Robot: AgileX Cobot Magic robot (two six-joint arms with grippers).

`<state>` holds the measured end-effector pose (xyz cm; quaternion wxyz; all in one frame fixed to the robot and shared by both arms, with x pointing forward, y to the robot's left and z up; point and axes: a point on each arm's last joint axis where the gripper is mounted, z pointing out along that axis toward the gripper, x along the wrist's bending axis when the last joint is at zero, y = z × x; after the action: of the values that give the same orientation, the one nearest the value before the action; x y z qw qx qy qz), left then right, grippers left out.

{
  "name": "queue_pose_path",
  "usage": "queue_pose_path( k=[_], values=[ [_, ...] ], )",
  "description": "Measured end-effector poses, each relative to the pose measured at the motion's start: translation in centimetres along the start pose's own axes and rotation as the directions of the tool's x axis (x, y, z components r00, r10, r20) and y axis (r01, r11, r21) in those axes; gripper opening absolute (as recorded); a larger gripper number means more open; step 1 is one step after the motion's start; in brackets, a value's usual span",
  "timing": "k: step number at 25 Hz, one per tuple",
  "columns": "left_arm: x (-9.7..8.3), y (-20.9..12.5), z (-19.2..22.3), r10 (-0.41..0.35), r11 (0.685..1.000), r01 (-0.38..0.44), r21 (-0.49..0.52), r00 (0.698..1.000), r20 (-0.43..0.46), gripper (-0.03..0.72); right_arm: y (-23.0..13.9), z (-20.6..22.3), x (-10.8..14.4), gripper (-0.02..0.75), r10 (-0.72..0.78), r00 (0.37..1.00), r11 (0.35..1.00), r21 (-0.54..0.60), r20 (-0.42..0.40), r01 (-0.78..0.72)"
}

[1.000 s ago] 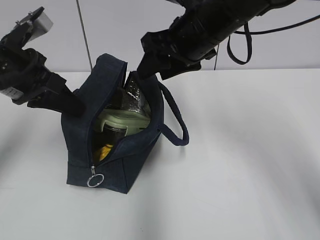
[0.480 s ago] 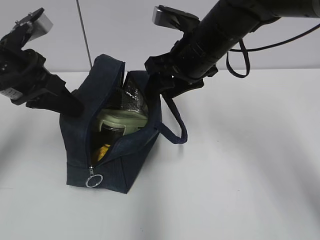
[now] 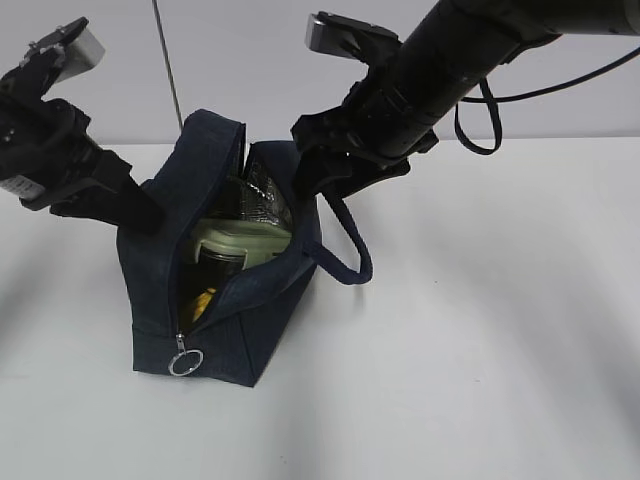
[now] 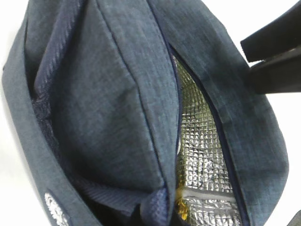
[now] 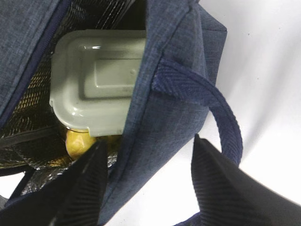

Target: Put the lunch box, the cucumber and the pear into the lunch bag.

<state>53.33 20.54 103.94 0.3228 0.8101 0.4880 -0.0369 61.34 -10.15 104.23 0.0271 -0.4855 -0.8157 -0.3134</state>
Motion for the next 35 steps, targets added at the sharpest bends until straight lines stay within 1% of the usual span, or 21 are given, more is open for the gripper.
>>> queue_pose_path(
  k=[9, 11, 12, 14, 17, 18, 19, 22, 24, 29, 33, 35],
  values=[
    [0.0, 0.0, 0.0, 0.000, 1.000, 0.000, 0.001, 1.000, 0.000, 0.011, -0.2, 1.7, -0.6, 0.444, 0.036, 0.999, 0.999, 0.020, -0.017, -0.036],
    [0.0, 0.0, 0.0, 0.000, 1.000, 0.000, 0.001, 1.000, 0.000, 0.011, -0.2, 2.0, -0.6, 0.414, 0.047, 0.999, 0.999, 0.019, -0.024, -0.046],
    [0.0, 0.0, 0.0, 0.000, 1.000, 0.000, 0.001, 1.000, 0.000, 0.011, -0.2, 2.2, -0.7, 0.375, 0.054, 0.998, 0.998, 0.021, -0.029, -0.053],
    [0.0, 0.0, 0.0, 0.000, 1.000, 0.000, 0.000, 1.000, -0.001, 0.011, -0.3, 2.7, -0.8, 0.268, 0.067, 0.997, 0.997, 0.028, -0.039, -0.066],
    [0.0, 0.0, 0.0, -0.008, 1.000, 0.008, -0.001, 1.000, -0.002, 0.011, -0.4, 3.2, -1.0, 0.062, 0.075, 0.996, 0.997, 0.039, -0.041, -0.074],
    [0.0, 0.0, 0.0, -0.012, 1.000, 0.012, -0.001, 1.000, -0.002, 0.011, -0.4, 3.2, -1.0, 0.029, 0.075, 0.996, 0.997, 0.039, -0.041, -0.074],
    [0.0, 0.0, 0.0, -0.013, 1.000, 0.013, -0.001, 1.000, -0.002, 0.011, -0.5, 3.3, -1.0, 0.017, 0.076, 0.996, 0.996, 0.043, -0.041, -0.074],
    [0.1, 0.0, 0.3, -0.020, 1.000, 0.020, 0.005, 1.000, 0.003, 0.011, -0.6, 3.2, -0.9, 0.010, 0.073, 0.996, 0.996, 0.063, -0.046, -0.070],
    [0.3, 0.0, 0.6, -0.031, 0.999, 0.031, 0.013, 0.999, 0.009, 0.011, -0.7, 3.1, -1.0, 0.009, 0.061, 0.998, 0.996, 0.073, -0.033, -0.058],
    [0.4, 0.0, 0.9, -0.043, 0.999, 0.042, 0.017, 0.999, 0.016, 0.011, -0.7, 1.0, -0.7, 0.008, 0.025, 0.999, 0.997, 0.065, 0.029, -0.027],
    [0.4, 0.5, 0.9, -0.038, 0.999, 0.038, 0.011, 0.999, 0.022, 0.011, -2.2, -0.1, -0.4, 0.006, 0.021, 0.999, 0.996, 0.089, 0.049, -0.025],
    [0.0, 0.8, 1.2, -0.025, 1.000, 0.025, 0.017, 0.999, 0.032, 0.011, -3.1, -0.3, -0.5, 0.006, 0.030, 0.998, 0.996, 0.080, 0.060, -0.034]
  ],
)
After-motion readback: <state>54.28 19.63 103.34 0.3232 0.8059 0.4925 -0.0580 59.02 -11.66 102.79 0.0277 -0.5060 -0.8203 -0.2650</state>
